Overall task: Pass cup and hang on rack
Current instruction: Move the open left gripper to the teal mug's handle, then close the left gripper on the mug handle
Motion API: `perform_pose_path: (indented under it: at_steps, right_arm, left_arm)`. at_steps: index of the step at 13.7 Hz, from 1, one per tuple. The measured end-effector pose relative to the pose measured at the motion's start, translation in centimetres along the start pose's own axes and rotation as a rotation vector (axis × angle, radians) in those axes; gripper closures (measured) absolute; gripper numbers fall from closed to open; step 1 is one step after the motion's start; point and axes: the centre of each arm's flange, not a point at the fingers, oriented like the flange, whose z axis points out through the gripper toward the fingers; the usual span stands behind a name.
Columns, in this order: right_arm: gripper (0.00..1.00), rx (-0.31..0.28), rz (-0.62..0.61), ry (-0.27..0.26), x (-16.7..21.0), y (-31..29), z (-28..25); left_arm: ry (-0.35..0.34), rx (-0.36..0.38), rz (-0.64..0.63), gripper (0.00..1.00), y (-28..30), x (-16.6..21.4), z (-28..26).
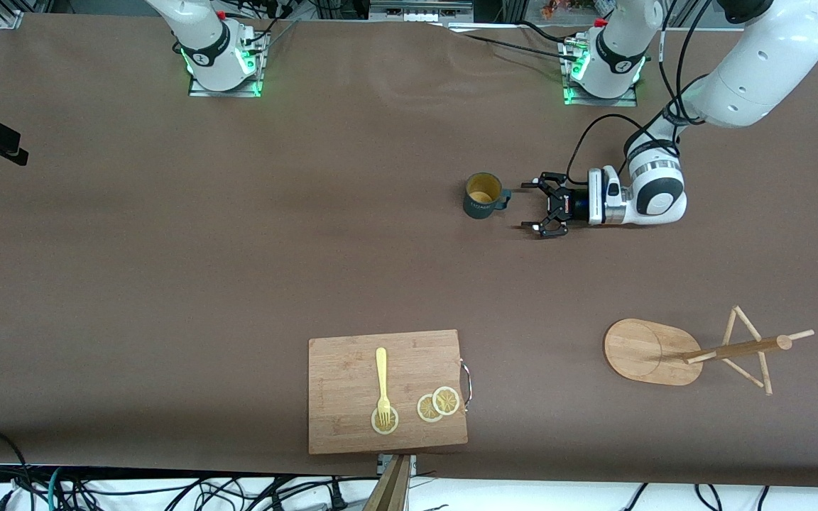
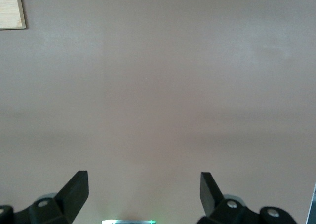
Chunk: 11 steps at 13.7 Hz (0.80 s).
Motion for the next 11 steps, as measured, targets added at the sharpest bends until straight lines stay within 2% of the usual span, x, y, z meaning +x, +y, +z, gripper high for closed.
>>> perform_pose_path:
  at_steps: [9, 11]
  right_arm:
    - [0.0, 0.0, -0.003, -0.001, 0.0, -0.1, 0.0]
    - [0.0, 0.0, -0.003, -0.001, 0.0, -0.2, 0.0]
  left_arm:
    - [0.009, -0.031, 0.006, 0.04, 0.6, -0.5, 1.7]
    - [0.026, -0.031, 0.015, 0.1, 0.5, -0.1, 2.8]
